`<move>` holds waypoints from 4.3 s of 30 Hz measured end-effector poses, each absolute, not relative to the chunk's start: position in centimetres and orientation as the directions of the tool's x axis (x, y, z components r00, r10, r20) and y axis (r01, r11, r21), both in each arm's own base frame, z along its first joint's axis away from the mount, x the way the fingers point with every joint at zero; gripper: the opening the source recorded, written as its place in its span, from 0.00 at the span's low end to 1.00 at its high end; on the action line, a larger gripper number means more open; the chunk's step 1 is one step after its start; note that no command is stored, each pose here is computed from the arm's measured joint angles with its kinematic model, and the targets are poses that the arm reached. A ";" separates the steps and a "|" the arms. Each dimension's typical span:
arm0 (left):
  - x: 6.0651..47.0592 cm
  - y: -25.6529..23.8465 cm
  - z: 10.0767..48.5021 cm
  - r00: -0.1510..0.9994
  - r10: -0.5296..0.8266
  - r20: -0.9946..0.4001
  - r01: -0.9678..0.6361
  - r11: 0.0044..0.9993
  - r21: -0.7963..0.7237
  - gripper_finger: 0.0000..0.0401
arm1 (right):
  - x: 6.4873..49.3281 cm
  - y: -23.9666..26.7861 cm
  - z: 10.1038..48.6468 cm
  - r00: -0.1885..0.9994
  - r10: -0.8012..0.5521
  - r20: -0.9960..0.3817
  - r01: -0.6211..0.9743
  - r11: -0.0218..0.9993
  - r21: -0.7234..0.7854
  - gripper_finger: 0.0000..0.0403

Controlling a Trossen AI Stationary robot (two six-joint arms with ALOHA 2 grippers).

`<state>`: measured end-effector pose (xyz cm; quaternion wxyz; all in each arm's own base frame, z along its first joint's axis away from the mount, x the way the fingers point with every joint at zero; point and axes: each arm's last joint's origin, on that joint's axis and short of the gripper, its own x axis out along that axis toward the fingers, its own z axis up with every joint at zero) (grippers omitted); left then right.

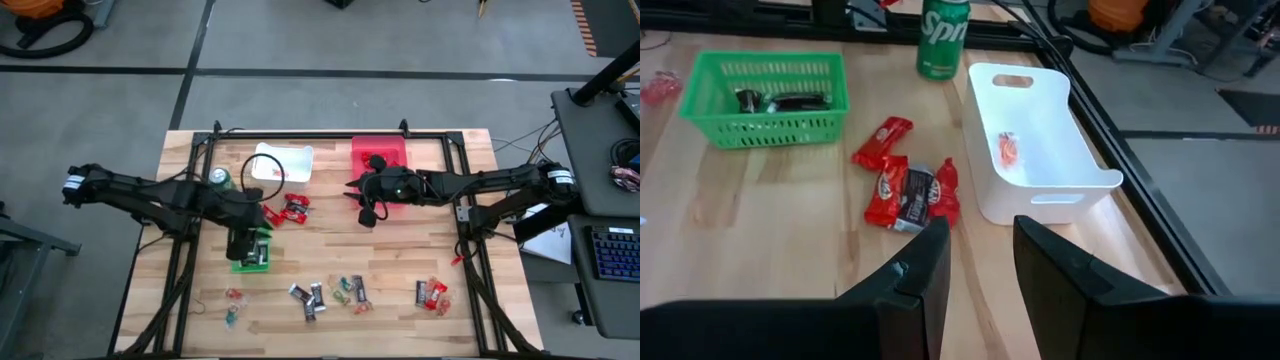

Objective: Organize candy in baskets
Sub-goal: Put the blue gummy into the white bin

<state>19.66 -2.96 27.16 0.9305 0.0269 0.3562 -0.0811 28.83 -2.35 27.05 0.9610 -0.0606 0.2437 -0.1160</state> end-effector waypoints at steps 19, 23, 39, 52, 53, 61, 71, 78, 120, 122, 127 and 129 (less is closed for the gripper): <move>18.7 -0.2 23.3 0.865 0.032 -0.501 -0.013 0.999 0.042 0.19 | 28.1 -5.5 26.0 0.834 -0.252 -0.490 0.258 0.964 -0.058 0.26; 18.5 0.0 22.8 0.806 0.113 -0.582 -0.119 0.993 0.029 0.19 | 28.0 -5.7 25.9 0.826 -0.261 -0.499 0.308 0.951 0.013 0.26; 20.4 0.3 19.9 0.681 0.234 -0.694 -0.239 0.967 0.091 0.25 | 27.8 -5.6 25.5 0.802 -0.259 -0.539 0.330 0.943 0.038 0.26; 23.9 0.3 18.7 0.642 0.265 -0.720 -0.229 0.962 0.150 0.42 | 27.8 -5.6 25.4 0.802 -0.258 -0.539 0.340 0.939 0.056 0.26; 24.2 0.3 18.4 0.634 0.265 -0.727 -0.223 0.962 0.157 0.42 | 27.8 -5.6 25.4 0.802 -0.258 -0.539 0.340 0.939 0.056 0.26; 26.6 0.2 17.1 0.578 0.264 -0.772 -0.167 0.964 0.205 0.43 | 27.8 -5.0 25.2 0.803 -0.235 -0.548 0.310 0.950 0.048 0.26; 27.9 -0.1 17.0 0.575 0.157 -0.803 -0.086 0.988 0.131 0.43 | 27.7 -4.7 24.7 0.797 -0.226 -0.560 0.268 0.963 -0.007 0.26; 27.8 -0.3 16.9 0.562 0.104 -0.821 -0.053 0.995 0.090 0.43 | 27.8 -4.7 24.8 0.809 -0.228 -0.541 0.245 0.969 -0.041 0.26; 28.1 -0.7 17.1 0.590 0.022 -0.807 -0.096 0.994 -0.043 0.43 | 27.3 -1.0 23.5 0.758 0.060 -0.650 0.205 0.923 0.324 0.26; 27.8 -0.7 16.9 0.562 0.023 -0.827 -0.108 0.993 -0.046 0.43 | 27.1 0.1 23.1 0.725 0.092 -0.683 0.214 0.912 0.350 0.26; 27.4 -0.7 16.7 0.523 0.024 -0.852 -0.114 0.993 -0.042 0.43 | 26.7 2.9 22.9 0.686 0.172 -0.707 0.177 0.903 0.391 0.26; 27.5 -0.7 16.7 0.528 0.024 -0.849 -0.113 0.993 -0.042 0.43 | 26.5 4.1 22.9 0.678 0.201 -0.707 0.133 0.913 0.386 0.26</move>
